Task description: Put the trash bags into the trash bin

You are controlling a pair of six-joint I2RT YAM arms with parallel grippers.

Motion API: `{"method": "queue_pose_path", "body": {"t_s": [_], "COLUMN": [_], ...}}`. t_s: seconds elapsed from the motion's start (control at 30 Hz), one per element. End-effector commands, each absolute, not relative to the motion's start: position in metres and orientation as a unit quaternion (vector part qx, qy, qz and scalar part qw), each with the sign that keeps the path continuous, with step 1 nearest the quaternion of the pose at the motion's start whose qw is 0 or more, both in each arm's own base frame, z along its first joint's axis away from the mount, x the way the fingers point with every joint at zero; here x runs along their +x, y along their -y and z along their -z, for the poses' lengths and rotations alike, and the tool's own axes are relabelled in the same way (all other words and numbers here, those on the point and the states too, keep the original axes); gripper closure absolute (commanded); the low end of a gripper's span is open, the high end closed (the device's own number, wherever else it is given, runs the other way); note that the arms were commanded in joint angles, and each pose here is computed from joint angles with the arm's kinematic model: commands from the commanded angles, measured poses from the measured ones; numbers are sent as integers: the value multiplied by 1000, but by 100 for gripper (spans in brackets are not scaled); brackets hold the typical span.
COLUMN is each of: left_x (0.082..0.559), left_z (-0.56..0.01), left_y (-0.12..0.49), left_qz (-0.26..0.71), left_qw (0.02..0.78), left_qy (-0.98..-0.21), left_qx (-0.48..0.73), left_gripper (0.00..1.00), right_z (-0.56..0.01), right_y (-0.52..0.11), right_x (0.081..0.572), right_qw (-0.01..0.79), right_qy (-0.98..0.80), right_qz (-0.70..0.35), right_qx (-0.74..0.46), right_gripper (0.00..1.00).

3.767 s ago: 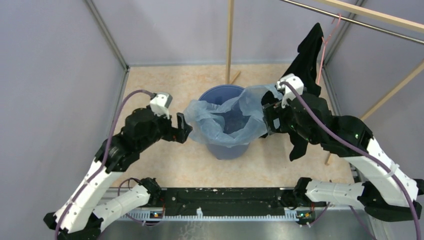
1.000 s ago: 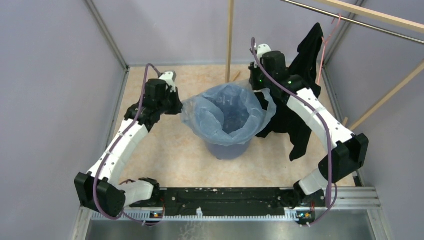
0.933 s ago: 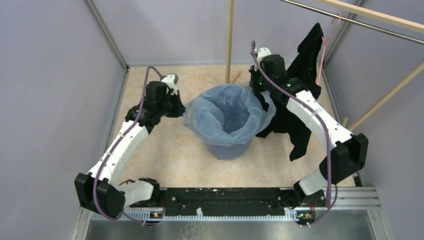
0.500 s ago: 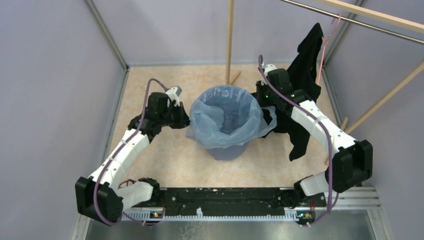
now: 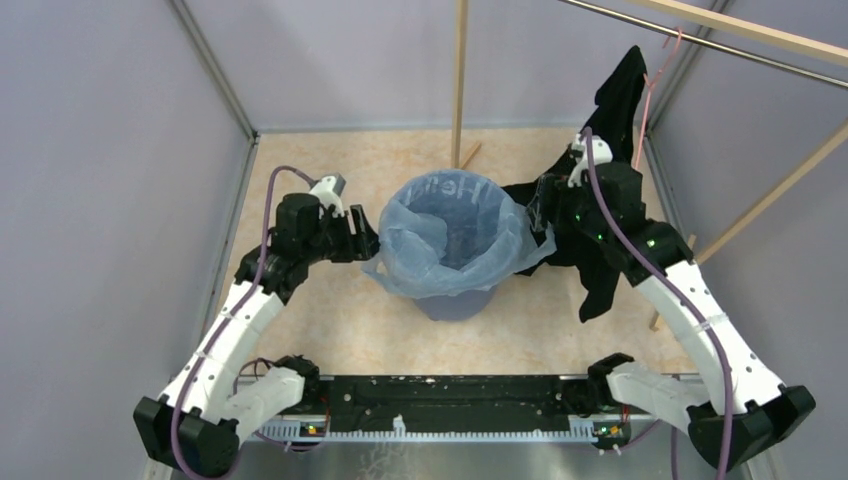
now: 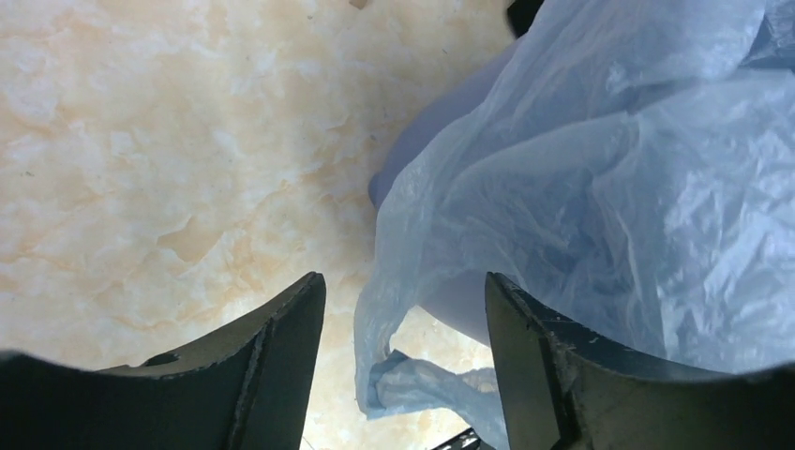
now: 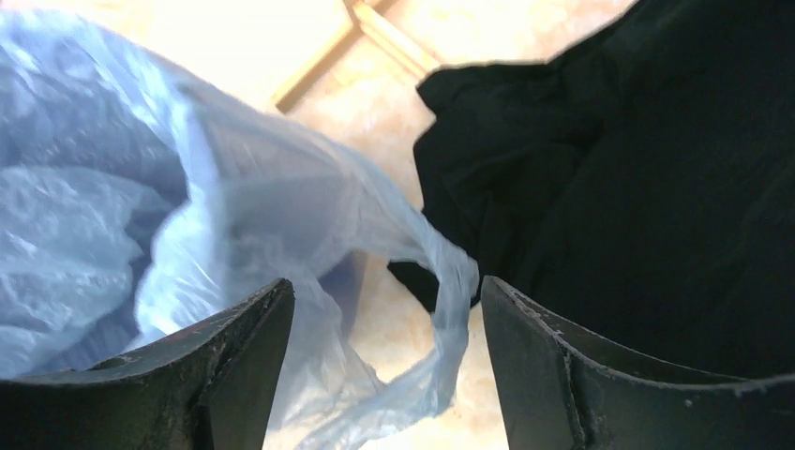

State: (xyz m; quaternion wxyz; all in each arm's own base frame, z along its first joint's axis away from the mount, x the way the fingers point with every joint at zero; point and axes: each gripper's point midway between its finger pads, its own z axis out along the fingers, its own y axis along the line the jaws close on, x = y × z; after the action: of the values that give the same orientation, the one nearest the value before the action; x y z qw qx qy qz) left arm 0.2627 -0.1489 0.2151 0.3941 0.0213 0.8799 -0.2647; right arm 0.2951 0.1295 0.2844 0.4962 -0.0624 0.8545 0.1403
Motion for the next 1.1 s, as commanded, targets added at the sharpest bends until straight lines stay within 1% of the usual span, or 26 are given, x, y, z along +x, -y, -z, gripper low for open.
{"method": "queue_pose_path", "body": {"t_s": [0.0,0.1,0.13,0.17,0.23,0.33,0.43,0.57,0.6,0.73,1.07], "left_x": [247,234,230,226,221,216,213,212,213,214,205], "left_z": [-207,-190,-182,-175,-161,-144,-129,-102,-96,-86,-56], "left_y": [145,152,156,160,167,179,189,195,197,199,202], "left_qz": [277,308,321,335,359,397,428,434,435,440,442], "left_qw": [385,363,354,345,329,303,277,243,234,227,203], "left_qy": [-880,-879,-878,-876,-873,-865,-859,-866,-868,-867,-872], "left_qx": [-6,-21,-26,-28,-34,-38,-47,-51,-51,-50,-62], "left_gripper": [28,27,27,29,37,54,71,86,88,89,89], "right_z": [-243,-219,-210,-201,-179,-156,-138,-111,-105,-87,-57], "right_y": [-125,-124,-124,-126,-134,-159,-174,-167,-166,-165,-179], "right_x": [288,287,287,286,285,278,276,280,281,284,283], "right_qw": [459,442,439,435,423,391,376,363,358,339,297], "right_qy": [-877,-887,-889,-890,-893,-893,-888,-901,-905,-916,-925], "right_qz": [-135,-129,-129,-134,-155,-223,-267,-238,-229,-212,-235], "right_qx": [-39,-27,-23,-20,-14,-11,-3,5,3,-5,-6], "right_gripper": [28,34,37,43,54,63,66,67,68,70,69]}}
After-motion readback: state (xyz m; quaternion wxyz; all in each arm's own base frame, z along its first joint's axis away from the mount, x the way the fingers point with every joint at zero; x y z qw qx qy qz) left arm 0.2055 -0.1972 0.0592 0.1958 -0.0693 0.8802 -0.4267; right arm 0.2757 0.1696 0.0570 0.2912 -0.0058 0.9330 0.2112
